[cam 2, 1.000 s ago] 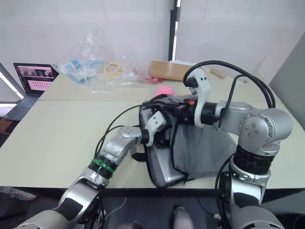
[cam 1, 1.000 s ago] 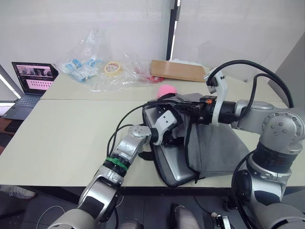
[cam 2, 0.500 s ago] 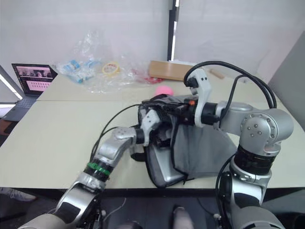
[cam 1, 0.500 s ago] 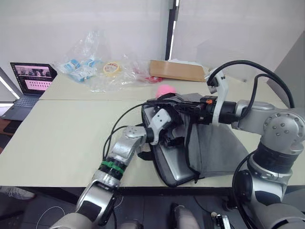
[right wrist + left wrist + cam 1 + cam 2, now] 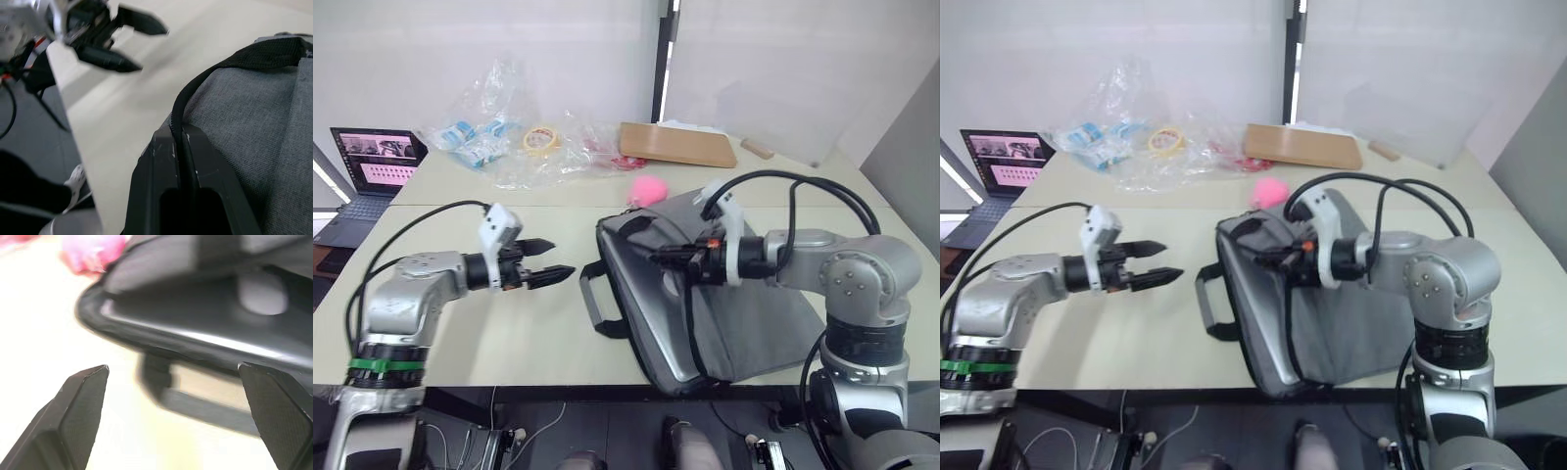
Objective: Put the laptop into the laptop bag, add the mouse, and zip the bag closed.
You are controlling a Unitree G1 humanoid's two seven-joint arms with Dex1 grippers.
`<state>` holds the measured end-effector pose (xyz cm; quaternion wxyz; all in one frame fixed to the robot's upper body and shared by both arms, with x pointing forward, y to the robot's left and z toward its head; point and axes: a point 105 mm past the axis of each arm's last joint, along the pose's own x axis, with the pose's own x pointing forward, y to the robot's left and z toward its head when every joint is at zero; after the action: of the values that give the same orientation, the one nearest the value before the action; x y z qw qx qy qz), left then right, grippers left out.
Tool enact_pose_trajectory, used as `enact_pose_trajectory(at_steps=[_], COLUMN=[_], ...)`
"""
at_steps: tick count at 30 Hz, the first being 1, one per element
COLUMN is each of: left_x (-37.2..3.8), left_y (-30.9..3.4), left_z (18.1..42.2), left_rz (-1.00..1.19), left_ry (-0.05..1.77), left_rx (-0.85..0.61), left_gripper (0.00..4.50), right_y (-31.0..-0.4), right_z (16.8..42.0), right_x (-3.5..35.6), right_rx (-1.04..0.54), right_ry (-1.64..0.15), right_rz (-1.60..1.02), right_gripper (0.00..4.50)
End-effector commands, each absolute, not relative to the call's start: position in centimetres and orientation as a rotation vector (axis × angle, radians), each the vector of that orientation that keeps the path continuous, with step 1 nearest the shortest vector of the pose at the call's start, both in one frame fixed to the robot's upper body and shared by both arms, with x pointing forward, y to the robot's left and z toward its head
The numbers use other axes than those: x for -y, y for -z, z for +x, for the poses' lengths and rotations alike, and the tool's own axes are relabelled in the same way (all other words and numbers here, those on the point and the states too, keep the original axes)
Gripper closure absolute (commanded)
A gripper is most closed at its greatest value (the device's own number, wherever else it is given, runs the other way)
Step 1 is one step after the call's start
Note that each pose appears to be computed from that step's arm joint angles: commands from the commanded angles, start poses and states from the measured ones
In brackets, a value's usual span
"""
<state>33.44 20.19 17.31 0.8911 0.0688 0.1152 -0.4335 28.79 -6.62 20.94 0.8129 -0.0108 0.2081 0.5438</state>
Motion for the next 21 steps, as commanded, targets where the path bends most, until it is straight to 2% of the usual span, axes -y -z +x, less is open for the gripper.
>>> enact_pose_trajectory(at_steps=[1,6,10,17,19,21], left_x=[-21.6,-22.1,-21.0,-18.7,-17.6,-16.4], left_y=[-18.5,-18.8,-18.8,-19.0,-18.4,-17.9], left_z=[33.3,33.8,35.8,39.7,40.9,41.7], left_rz=[0.18,0.172,0.076,-0.07,-0.066,-0.065], left_ry=[0.855,0.809,0.808,0.841,0.845,0.867], left_rx=[-0.203,-0.172,-0.117,-0.072,-0.083,-0.091], left_gripper=[0.05,0.05,0.0,0.0,0.0,0.0], right_y=[-21.7,-20.9,-20.8,-22.4,-21.9,-21.4], right_z=[26.9,27.9,28.3,27.8,27.8,27.6], right_x=[5.4,5.5,6.7,12.6,15.4,18.0], right_rx=[-0.418,-0.403,-0.374,-0.346,-0.368,-0.394], right_ry=[-1.319,-1.282,-1.232,-1.073,-0.964,-0.861], right_rz=[-0.039,-0.078,-0.078,-0.031,-0.047,-0.044], right_gripper=[4.5,4.5,3.15,0.72,0.03,0.01])
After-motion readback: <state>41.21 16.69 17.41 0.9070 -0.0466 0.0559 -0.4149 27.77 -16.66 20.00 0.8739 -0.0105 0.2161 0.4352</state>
